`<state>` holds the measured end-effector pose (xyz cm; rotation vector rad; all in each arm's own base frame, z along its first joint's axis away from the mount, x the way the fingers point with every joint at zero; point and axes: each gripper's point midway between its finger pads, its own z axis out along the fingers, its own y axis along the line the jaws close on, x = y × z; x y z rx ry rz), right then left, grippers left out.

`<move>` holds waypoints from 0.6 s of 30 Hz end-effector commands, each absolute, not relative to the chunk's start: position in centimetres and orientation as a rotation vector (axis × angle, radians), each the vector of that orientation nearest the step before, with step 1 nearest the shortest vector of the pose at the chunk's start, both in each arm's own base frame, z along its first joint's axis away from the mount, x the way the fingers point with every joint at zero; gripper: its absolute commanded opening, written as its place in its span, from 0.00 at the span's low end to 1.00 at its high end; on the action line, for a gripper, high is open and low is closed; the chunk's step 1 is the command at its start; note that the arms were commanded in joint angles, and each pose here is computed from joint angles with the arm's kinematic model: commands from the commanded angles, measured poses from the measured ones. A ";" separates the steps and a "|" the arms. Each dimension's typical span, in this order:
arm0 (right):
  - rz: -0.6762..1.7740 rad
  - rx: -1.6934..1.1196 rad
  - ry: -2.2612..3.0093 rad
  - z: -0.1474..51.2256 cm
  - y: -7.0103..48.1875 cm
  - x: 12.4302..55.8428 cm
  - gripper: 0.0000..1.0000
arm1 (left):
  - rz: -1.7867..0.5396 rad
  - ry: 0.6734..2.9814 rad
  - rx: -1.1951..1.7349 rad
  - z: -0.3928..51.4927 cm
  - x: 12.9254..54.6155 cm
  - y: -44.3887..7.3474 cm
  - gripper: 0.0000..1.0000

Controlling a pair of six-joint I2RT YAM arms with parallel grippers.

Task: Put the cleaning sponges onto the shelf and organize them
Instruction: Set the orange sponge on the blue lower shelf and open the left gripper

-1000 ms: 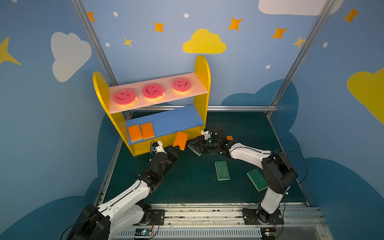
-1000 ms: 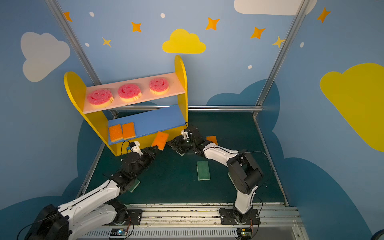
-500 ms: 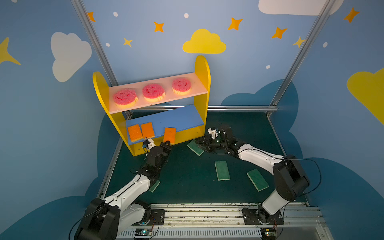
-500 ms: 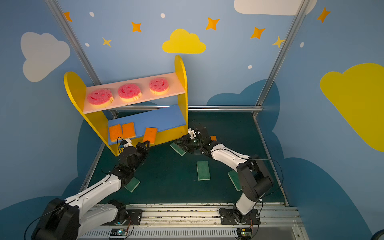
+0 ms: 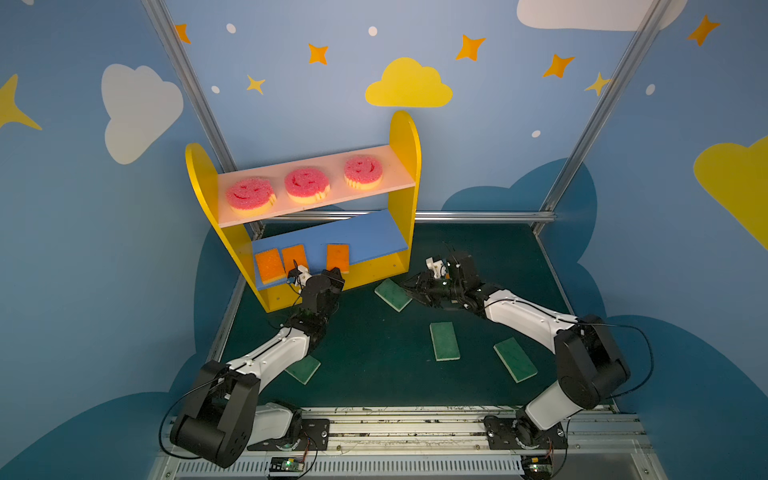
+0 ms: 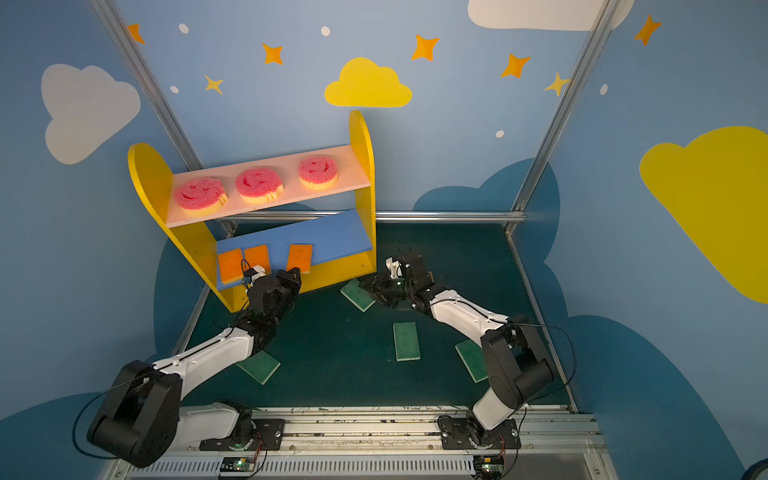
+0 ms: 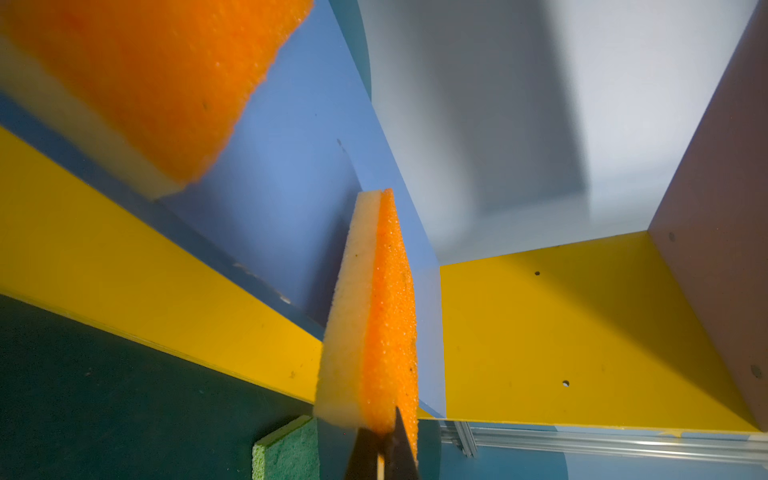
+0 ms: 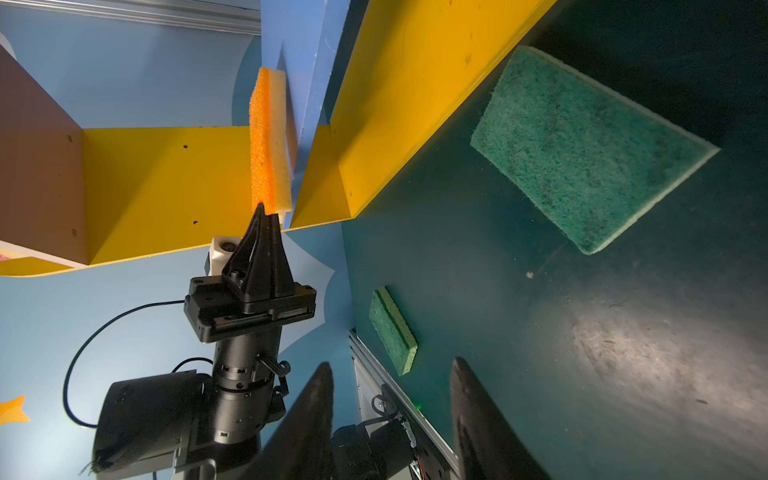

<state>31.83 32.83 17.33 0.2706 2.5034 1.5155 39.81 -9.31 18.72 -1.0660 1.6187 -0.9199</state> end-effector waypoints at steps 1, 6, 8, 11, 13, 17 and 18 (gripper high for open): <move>1.518 0.244 2.502 17.5 32.6 31.4 0.46 | -0.896 1.573 -1.112 19.5 40.6 -8.5 0.03; 1.525 0.251 2.506 17.0 32.5 31.3 0.45 | -0.860 1.577 -1.163 19.0 41.0 -8.1 0.03; 1.529 0.252 2.509 16.9 32.6 31.3 0.46 | -0.859 1.559 -1.180 18.8 41.2 -8.0 0.03; 1.534 0.252 2.512 16.8 32.6 31.1 0.45 | -0.858 1.542 -1.190 18.6 41.4 -7.9 0.03; 1.534 0.250 2.511 16.8 32.5 31.1 0.45 | -0.848 1.548 -1.194 18.3 41.3 -7.8 0.03; 1.534 0.251 2.506 16.9 32.4 31.1 0.45 | -0.826 1.543 -1.209 18.0 40.7 -7.8 0.03; 1.535 0.251 2.506 16.9 32.4 31.1 0.45 | -0.818 1.540 -1.212 18.0 40.6 -7.7 0.03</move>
